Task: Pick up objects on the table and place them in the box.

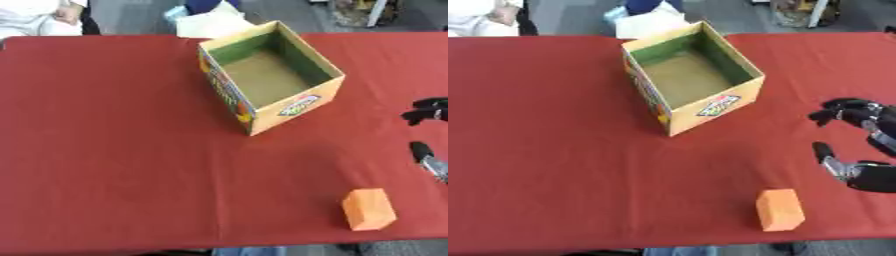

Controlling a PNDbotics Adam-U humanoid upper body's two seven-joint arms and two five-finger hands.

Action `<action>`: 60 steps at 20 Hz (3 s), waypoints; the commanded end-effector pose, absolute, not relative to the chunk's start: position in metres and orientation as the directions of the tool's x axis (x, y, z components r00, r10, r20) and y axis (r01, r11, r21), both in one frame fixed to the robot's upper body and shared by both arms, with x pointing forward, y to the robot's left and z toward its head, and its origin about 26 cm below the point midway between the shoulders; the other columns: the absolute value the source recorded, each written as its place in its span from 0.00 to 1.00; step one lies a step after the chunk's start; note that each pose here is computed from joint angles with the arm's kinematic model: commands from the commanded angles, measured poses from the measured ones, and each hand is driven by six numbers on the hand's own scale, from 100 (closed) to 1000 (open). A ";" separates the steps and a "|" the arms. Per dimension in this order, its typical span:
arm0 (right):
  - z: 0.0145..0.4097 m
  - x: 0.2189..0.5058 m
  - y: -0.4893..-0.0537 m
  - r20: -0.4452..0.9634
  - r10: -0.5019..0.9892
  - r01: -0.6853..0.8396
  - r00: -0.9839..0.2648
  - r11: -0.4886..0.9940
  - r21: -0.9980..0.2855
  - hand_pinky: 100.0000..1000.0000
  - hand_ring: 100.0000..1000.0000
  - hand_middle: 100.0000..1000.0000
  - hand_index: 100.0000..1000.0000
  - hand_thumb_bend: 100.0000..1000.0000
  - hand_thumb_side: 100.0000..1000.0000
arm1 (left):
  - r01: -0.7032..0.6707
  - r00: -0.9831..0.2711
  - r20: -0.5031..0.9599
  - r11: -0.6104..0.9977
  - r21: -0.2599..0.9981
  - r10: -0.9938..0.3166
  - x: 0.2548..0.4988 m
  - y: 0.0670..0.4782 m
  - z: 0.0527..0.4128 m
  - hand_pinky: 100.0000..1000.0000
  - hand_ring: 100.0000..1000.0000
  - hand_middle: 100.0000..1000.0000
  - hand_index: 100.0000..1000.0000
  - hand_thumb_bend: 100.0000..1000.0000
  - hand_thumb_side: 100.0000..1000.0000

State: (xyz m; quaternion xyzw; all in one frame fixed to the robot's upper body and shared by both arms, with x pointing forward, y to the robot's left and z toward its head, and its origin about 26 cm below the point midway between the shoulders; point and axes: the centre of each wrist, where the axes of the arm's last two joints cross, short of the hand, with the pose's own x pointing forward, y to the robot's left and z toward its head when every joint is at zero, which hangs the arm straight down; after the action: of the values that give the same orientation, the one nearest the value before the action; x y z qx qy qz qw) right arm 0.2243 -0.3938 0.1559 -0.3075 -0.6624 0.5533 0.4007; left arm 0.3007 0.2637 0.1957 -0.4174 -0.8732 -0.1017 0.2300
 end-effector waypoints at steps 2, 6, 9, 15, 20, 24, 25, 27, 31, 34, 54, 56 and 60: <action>0.164 0.225 -0.392 0.186 0.835 -0.083 -0.517 0.168 -0.982 0.76 0.88 0.62 0.85 0.01 0.60 | 0.770 -0.564 0.496 0.637 0.028 0.660 0.299 0.267 0.203 0.62 0.92 1.00 0.86 0.00 0.63; 0.164 0.225 -0.393 0.181 0.831 -0.096 -0.526 0.153 -0.984 0.78 0.89 0.62 0.87 0.12 0.51 | 0.769 -0.563 0.502 0.639 0.027 0.656 0.299 0.267 0.203 0.62 0.92 1.00 0.86 0.00 0.63; 0.163 0.225 -0.392 0.171 0.831 -0.111 -0.529 0.132 -0.985 0.79 0.90 0.64 0.87 0.16 0.48 | 0.769 -0.562 0.506 0.639 0.026 0.655 0.299 0.267 0.203 0.62 0.92 1.00 0.86 0.00 0.63; 0.158 0.225 -0.388 0.160 0.840 -0.160 -0.518 0.089 -0.983 0.82 0.91 0.68 0.90 0.23 0.44 | 0.769 -0.558 0.515 0.639 0.027 0.650 0.298 0.267 0.202 0.61 0.92 1.00 0.86 0.00 0.63; 0.153 0.224 -0.386 0.150 0.838 -0.189 -0.525 0.057 -0.980 0.83 0.91 0.69 0.90 0.24 0.42 | 0.767 -0.559 0.518 0.641 0.027 0.647 0.298 0.267 0.202 0.61 0.92 1.00 0.85 0.00 0.62; 0.148 0.223 -0.382 0.177 0.824 -0.236 -0.538 0.055 -0.970 0.83 0.92 0.69 0.91 0.23 0.42 | 0.767 -0.559 0.521 0.641 0.028 0.646 0.298 0.267 0.202 0.61 0.92 1.00 0.85 0.00 0.62; 0.147 0.223 -0.382 0.183 0.821 -0.245 -0.541 0.054 -0.968 0.83 0.92 0.69 0.91 0.22 0.42 | 0.767 -0.559 0.522 0.641 0.029 0.645 0.298 0.267 0.201 0.61 0.92 1.00 0.85 0.00 0.62; 0.147 0.224 -0.381 0.190 0.816 -0.258 -0.546 0.052 -0.965 0.84 0.92 0.69 0.91 0.24 0.41 | 0.766 -0.559 0.525 0.642 0.031 0.642 0.298 0.267 0.201 0.61 0.92 1.00 0.84 0.00 0.62; 0.146 0.224 -0.380 0.198 0.813 -0.280 -0.548 0.045 -0.959 0.84 0.92 0.70 0.91 0.22 0.43 | 0.765 -0.561 0.527 0.643 0.035 0.638 0.298 0.267 0.201 0.61 0.92 1.00 0.84 0.00 0.62; 0.145 0.224 -0.378 0.192 0.814 -0.287 -0.548 0.033 -0.957 0.84 0.92 0.71 0.91 0.23 0.44 | 0.764 -0.561 0.530 0.644 0.037 0.636 0.298 0.267 0.201 0.61 0.92 1.00 0.84 0.00 0.62; 0.128 0.223 -0.363 0.158 0.837 -0.345 -0.523 -0.038 -0.938 0.86 0.92 0.74 0.92 0.26 0.48 | 0.768 -0.549 0.555 0.639 0.042 0.624 0.297 0.266 0.198 0.60 0.93 1.00 0.83 0.00 0.62; 0.127 0.223 -0.362 0.161 0.842 -0.351 -0.515 -0.036 -0.936 0.86 0.92 0.74 0.92 0.27 0.49 | 0.769 -0.549 0.556 0.638 0.042 0.624 0.297 0.266 0.197 0.60 0.93 1.00 0.83 0.00 0.62; 0.125 0.223 -0.361 0.157 0.850 -0.359 -0.503 -0.040 -0.933 0.86 0.92 0.75 0.92 0.26 0.51 | 0.768 -0.549 0.557 0.639 0.042 0.624 0.297 0.266 0.197 0.60 0.93 1.00 0.83 0.00 0.62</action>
State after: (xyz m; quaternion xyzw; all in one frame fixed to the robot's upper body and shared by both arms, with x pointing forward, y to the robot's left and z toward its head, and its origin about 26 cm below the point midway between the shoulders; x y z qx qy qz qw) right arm 0.2211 -0.3616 0.1171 -0.2191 -0.5371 0.6762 0.4541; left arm 0.2989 0.2650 0.1907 -0.4048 -0.8671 -0.1296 0.2597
